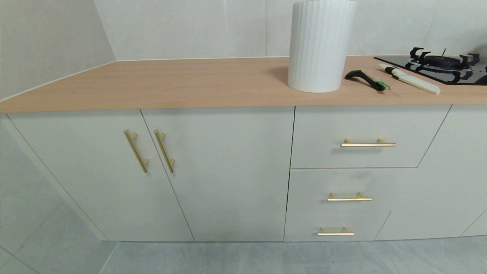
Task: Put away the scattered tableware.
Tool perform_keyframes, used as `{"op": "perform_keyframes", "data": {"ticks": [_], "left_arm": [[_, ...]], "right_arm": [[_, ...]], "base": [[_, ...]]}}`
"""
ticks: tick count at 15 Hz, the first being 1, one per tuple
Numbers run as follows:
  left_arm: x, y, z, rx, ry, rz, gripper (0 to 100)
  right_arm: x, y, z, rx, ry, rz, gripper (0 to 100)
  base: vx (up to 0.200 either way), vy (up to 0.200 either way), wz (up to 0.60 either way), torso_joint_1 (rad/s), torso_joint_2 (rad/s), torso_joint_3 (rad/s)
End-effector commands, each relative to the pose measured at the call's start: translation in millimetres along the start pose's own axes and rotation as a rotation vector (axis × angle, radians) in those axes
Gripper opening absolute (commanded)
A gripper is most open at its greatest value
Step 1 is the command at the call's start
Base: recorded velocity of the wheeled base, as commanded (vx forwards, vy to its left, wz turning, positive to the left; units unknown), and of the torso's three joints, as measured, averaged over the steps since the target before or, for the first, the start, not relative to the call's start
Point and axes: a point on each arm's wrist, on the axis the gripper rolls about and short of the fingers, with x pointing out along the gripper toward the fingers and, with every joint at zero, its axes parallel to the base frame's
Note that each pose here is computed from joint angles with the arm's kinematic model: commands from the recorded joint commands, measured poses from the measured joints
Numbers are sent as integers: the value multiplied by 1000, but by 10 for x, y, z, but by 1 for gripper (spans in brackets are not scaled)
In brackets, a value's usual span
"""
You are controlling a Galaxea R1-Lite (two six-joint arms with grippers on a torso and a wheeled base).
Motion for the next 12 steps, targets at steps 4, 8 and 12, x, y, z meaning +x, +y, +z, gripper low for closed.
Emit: {"op": "perform_keyframes", "data": {"ticks": [4, 8, 12], "left_arm": [[1, 0, 0, 0, 1, 1, 100], [1, 0, 0, 0, 1, 1, 100], [1, 0, 0, 0, 1, 1, 100]], "right_arm": [[471, 28, 713, 52, 227, 168, 100], [1491, 100, 885, 56, 557, 175, 100], [2435, 190, 692, 53, 668, 178, 100]], "base": [[0, 0, 0, 0, 0, 0], [0, 0, 0, 0, 0, 0], [0, 0, 0, 0, 0, 0]]}}
